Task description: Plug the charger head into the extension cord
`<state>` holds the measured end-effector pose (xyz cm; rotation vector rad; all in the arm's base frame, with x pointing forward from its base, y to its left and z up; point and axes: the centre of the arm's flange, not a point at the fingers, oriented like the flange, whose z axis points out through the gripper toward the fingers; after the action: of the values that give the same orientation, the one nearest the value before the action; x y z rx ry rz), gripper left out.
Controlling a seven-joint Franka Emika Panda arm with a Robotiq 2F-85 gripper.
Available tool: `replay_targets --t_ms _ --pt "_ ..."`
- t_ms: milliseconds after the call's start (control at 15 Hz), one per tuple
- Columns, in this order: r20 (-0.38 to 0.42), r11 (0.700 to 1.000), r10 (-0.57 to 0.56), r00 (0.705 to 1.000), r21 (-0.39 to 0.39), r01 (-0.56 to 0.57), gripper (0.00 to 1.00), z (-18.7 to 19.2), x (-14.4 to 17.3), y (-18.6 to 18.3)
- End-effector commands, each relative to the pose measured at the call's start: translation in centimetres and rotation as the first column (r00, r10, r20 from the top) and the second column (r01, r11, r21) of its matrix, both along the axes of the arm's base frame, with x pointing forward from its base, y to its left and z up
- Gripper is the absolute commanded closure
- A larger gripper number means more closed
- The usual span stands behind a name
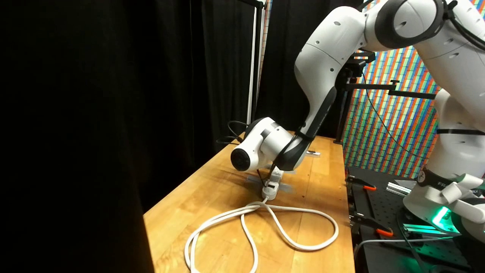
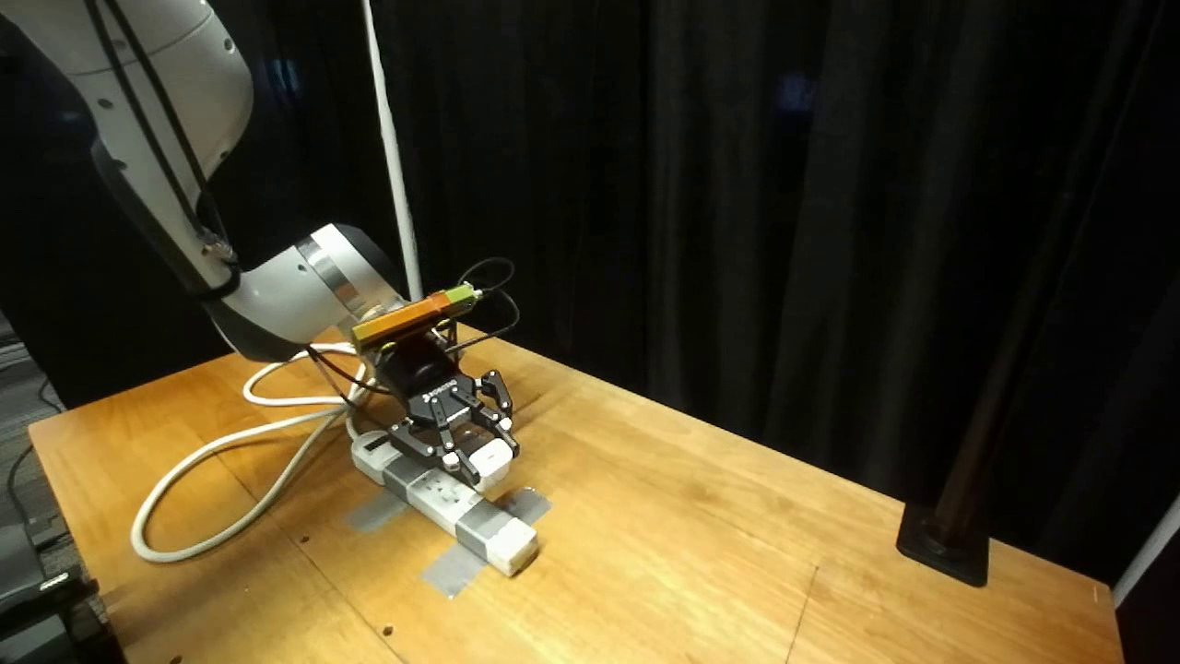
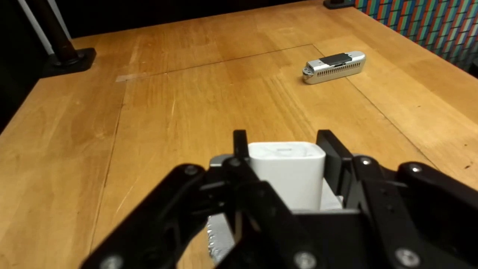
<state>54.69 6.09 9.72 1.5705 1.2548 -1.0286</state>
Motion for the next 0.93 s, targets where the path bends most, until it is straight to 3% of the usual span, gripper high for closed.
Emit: replay_targets --t_ms 0,600,867 --pt "-0.051 0.999 0.010 0.999 -0.037 -0.012 0.77 -1.5 1.5 0.5" --pt "-0.022 0.998 0.012 1.000 -0.059 -0.013 0.77 0.9 0.2 2.5" --pt "-0.052 0.997 -0.014 0.999 -0.070 0.011 0.77 0.8 -0.3 3.1"
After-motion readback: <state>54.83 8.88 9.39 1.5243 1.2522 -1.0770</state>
